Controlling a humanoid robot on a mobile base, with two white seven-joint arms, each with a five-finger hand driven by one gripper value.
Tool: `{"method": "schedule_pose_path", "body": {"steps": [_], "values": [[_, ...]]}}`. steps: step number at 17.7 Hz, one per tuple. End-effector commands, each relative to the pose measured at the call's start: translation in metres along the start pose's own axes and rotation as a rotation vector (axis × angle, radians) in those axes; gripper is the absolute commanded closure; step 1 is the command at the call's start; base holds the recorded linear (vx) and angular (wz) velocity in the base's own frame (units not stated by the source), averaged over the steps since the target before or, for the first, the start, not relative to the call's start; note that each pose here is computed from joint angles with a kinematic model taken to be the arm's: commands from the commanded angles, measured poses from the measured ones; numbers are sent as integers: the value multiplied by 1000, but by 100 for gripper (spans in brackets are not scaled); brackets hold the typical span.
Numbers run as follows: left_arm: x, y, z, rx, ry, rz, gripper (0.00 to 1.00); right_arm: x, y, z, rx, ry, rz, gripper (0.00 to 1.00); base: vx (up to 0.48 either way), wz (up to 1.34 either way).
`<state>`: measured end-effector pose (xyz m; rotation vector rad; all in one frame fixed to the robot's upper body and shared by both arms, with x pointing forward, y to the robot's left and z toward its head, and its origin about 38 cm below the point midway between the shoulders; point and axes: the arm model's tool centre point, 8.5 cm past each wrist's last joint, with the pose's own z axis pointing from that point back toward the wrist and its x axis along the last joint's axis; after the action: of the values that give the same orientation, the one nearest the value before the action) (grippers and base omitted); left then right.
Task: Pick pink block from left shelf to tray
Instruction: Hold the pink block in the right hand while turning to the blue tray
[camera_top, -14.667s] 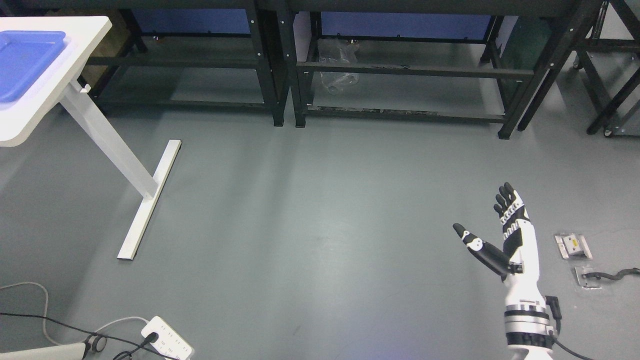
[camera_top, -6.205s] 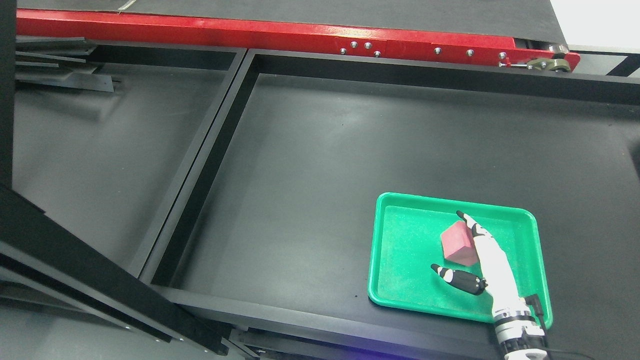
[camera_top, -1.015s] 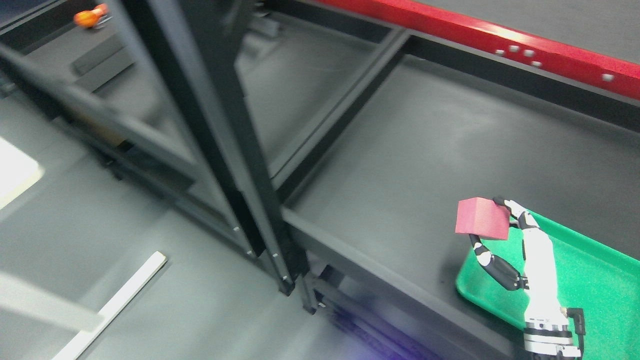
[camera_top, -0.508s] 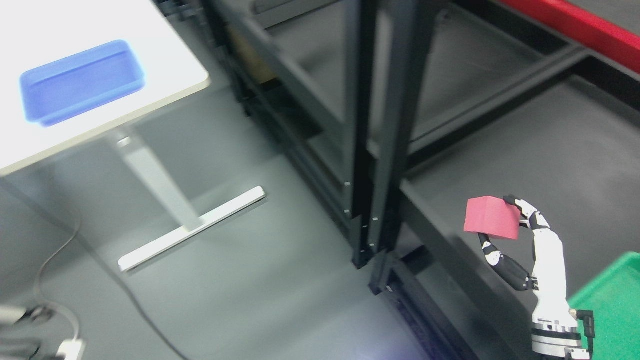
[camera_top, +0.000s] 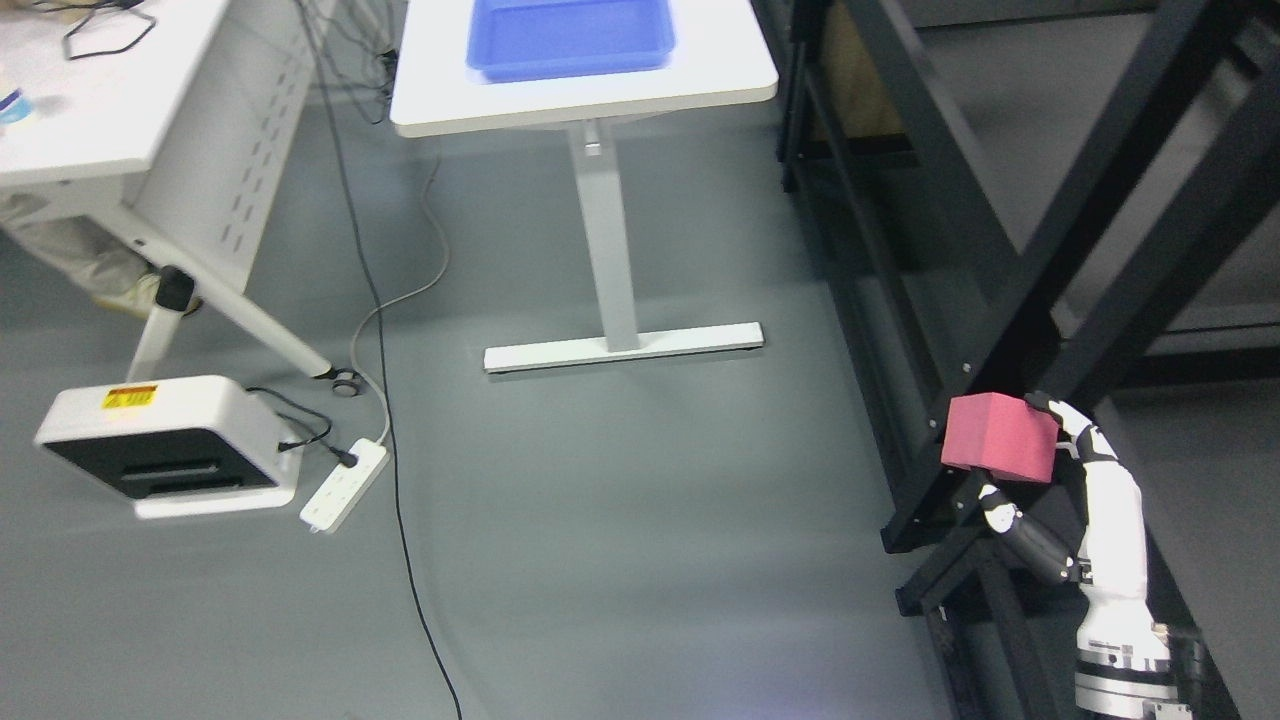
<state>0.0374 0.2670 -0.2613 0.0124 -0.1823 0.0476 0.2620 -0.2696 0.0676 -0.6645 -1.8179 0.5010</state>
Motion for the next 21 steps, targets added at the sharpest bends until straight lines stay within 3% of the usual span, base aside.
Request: {"method": "schedule_pose_path", "body": {"steps": [1, 11, 21], "values": [[-5, 12, 2, 18, 8, -4, 0, -5, -7, 0, 7, -3, 23, 95, -130, 773], [-5, 12, 2, 18, 8, -4, 0, -4, -6, 0, 10, -5, 21, 94, -77, 477], [-5, 12, 2, 18, 8, -4, 0, -3, -6, -2, 8, -9, 20, 94, 9, 6]]}}
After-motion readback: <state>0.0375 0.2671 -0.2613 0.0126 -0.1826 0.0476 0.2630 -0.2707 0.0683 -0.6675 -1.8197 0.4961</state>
